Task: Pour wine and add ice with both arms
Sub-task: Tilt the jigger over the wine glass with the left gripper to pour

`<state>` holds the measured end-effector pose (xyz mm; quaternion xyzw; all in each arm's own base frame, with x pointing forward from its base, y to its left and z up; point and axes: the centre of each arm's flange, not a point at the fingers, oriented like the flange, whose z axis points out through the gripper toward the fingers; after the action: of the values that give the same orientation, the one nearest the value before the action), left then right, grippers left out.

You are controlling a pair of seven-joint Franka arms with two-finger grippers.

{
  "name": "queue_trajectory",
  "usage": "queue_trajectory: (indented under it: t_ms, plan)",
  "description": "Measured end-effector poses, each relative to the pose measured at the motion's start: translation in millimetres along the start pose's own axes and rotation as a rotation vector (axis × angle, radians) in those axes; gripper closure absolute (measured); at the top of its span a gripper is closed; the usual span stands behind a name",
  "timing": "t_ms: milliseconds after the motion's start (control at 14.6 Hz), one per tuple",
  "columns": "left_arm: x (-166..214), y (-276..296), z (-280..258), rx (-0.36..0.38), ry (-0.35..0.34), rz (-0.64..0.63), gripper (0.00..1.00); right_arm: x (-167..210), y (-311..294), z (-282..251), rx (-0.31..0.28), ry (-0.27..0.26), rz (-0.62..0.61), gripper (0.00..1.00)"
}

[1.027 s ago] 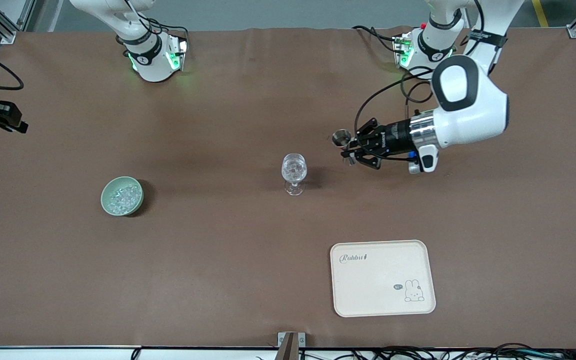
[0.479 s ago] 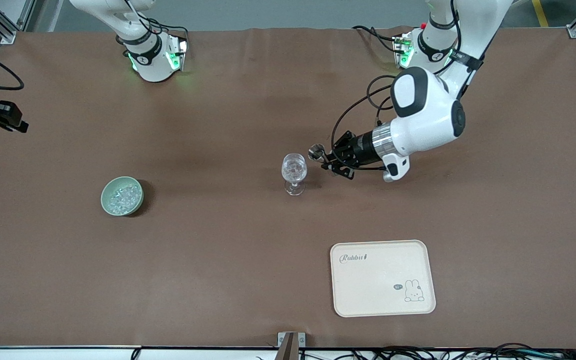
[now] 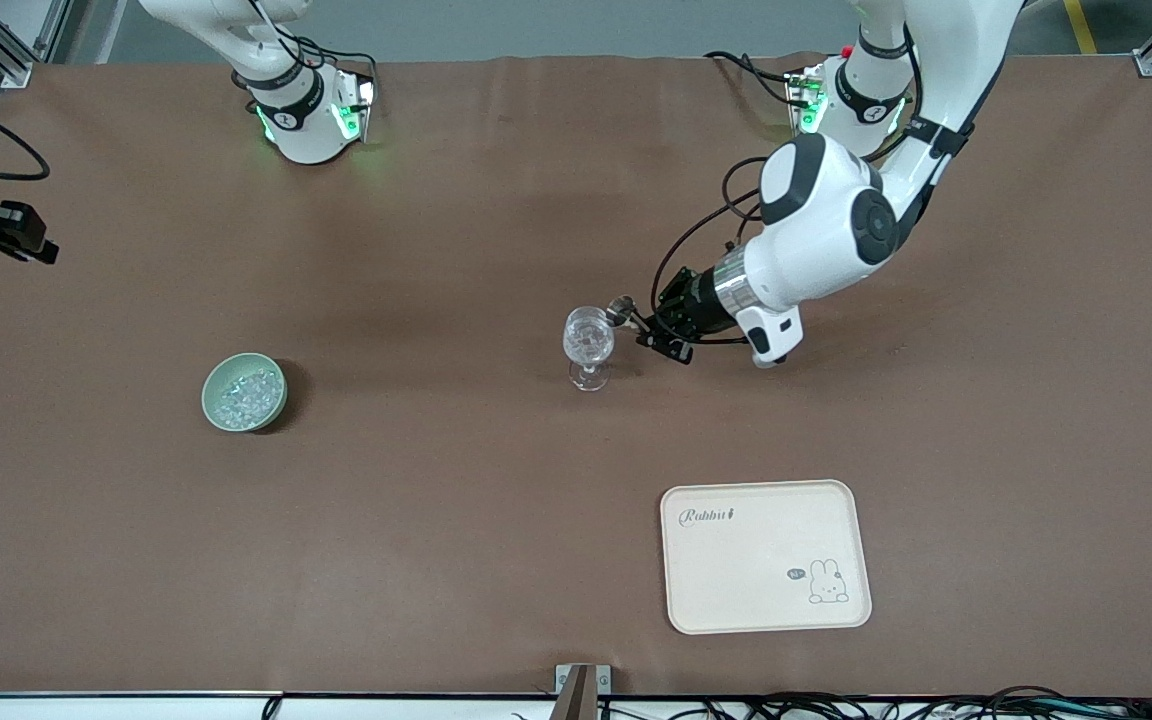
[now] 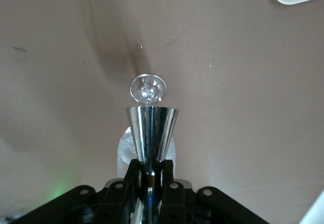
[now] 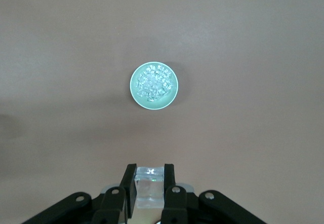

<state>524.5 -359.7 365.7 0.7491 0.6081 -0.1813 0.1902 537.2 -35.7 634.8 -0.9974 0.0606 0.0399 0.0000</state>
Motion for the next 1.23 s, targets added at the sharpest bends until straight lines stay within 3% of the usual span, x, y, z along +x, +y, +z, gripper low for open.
queue_trajectory:
  t_ms: [616, 1233]
  plan:
    - [-23, 5, 10, -0.019, 0.126, 0.052, 0.79, 0, 0, 0, 0.000, -0.001, 0.000, 0.75]
    - [-43, -5, 16, -0.007, 0.198, 0.150, 0.79, 0, 0, 0, 0.000, -0.001, 0.000, 0.75]
